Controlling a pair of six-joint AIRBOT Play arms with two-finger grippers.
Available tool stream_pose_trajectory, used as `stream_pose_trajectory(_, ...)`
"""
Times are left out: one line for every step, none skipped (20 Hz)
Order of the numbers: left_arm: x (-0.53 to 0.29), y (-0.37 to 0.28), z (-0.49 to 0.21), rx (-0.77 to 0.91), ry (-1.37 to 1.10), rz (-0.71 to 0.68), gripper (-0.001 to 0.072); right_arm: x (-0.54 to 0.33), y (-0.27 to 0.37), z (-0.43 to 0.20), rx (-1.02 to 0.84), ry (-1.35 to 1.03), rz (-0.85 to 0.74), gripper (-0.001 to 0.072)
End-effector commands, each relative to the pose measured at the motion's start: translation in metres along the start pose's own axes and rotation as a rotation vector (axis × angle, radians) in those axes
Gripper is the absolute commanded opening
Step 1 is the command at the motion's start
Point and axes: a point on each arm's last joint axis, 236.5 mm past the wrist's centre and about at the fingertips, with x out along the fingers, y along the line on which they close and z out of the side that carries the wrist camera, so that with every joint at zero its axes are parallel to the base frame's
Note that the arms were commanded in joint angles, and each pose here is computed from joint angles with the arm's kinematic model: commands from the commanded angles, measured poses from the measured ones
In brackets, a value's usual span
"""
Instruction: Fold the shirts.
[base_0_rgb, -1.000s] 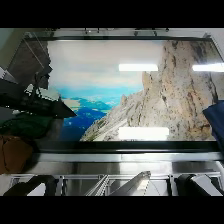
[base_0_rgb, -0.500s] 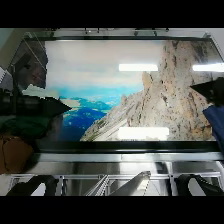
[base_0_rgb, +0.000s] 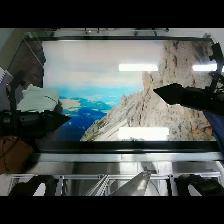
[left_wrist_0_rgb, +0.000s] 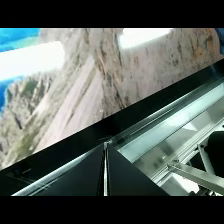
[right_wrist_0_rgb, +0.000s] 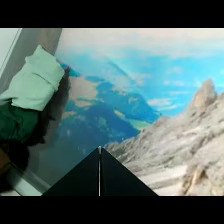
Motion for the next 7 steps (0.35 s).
stream_pose_trajectory(-0.0032, -0.0028, -0.0022, 0.009, -0.020, 0.004, 0.0015, 0.0050, 0.0018, -0.0036, -0.006, 0.013, 0.002, 0.0022)
stream_pose_trajectory(-0.0032, -0.0027, -0.0025, 0.009, -0.018, 0.004, 0.0015, 0.0050, 0.0018, -0.0036, -0.006, 0.012, 0.003, 0.0022)
stream_pose_trajectory(-0.0030, -0.0026, -0.0023, 0.008, -0.019, 0.004, 0.0015, 0.0050, 0.0018, -0.0036, -0.006, 0.013, 0.002, 0.0022)
stream_pose_trajectory(-0.0030, -0.0024, -0.0019, 0.008, -0.021, 0.004, 0.0015, 0.0050, 0.0018, -0.0036, -0.006, 0.012, 0.003, 0.0022)
stream_pose_trajectory(-0.0030, -0.0023, -0.0015, 0.008, -0.022, 0.005, 0.0015, 0.0051, 0.0017, -0.0037, -0.006, 0.013, 0.002, 0.0022)
stream_pose_trajectory(-0.0030, -0.0023, -0.0011, 0.008, -0.024, 0.005, 0.0015, 0.0054, 0.0014, -0.0038, -0.005, 0.014, 0.002, 0.0022)
stream_pose_trajectory(-0.0030, -0.0023, -0.0012, 0.008, -0.024, 0.005, 0.0015, 0.0055, 0.0013, -0.0038, -0.005, 0.014, 0.002, 0.0022)
